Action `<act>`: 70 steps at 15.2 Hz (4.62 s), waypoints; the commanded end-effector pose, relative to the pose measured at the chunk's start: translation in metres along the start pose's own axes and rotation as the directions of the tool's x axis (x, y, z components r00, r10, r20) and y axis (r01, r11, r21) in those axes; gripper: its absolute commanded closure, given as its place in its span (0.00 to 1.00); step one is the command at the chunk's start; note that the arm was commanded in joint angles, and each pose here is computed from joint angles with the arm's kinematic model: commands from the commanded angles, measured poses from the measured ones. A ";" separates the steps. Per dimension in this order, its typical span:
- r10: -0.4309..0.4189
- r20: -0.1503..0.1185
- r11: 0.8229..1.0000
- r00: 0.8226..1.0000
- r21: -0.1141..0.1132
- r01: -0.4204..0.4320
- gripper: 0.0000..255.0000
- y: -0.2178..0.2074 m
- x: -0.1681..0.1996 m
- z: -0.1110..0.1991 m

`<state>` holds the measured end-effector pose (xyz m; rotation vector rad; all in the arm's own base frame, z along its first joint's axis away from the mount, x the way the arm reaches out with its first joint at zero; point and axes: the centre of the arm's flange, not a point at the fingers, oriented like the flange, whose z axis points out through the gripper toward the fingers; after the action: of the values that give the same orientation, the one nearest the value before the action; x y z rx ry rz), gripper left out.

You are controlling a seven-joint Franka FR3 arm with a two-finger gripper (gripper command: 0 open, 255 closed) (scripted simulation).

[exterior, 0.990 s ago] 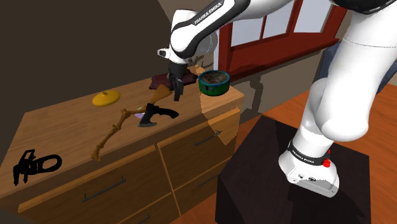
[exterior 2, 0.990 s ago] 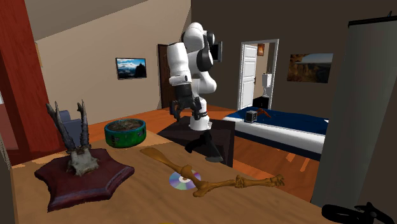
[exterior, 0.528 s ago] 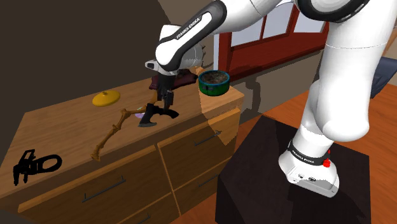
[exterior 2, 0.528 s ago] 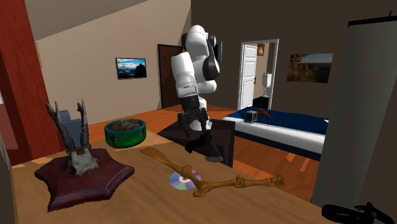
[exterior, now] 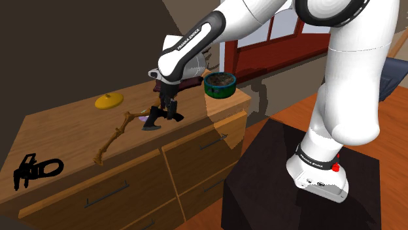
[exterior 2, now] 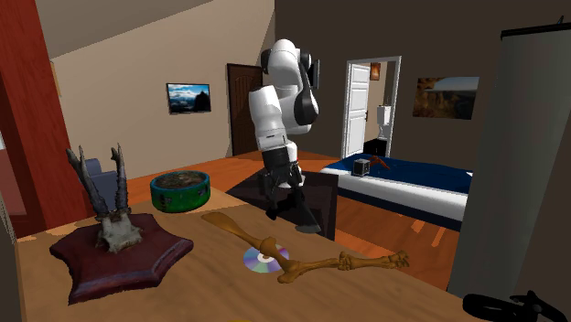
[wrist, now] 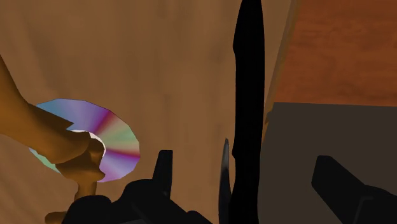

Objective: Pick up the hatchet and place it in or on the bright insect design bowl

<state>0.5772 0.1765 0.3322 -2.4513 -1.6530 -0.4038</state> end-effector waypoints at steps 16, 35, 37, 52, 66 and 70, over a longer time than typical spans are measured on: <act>0.000 0.000 1.000 1.000 0.000 0.000 1.00 0.000 0.003 -0.009; 0.000 0.000 1.000 1.000 0.000 0.000 1.00 0.002 0.034 -0.105; 0.000 0.000 1.000 1.000 0.000 0.000 1.00 0.002 0.037 -0.115; 0.000 0.000 1.000 1.000 0.000 0.000 1.00 0.023 -0.005 -0.186; 0.000 0.000 1.000 1.000 0.000 0.000 1.00 0.078 -0.168 -0.255; 0.000 0.000 1.000 1.000 0.000 0.000 1.00 0.094 -0.214 -0.275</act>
<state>0.5543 -0.1100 0.5280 -2.4529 -1.6512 -0.4044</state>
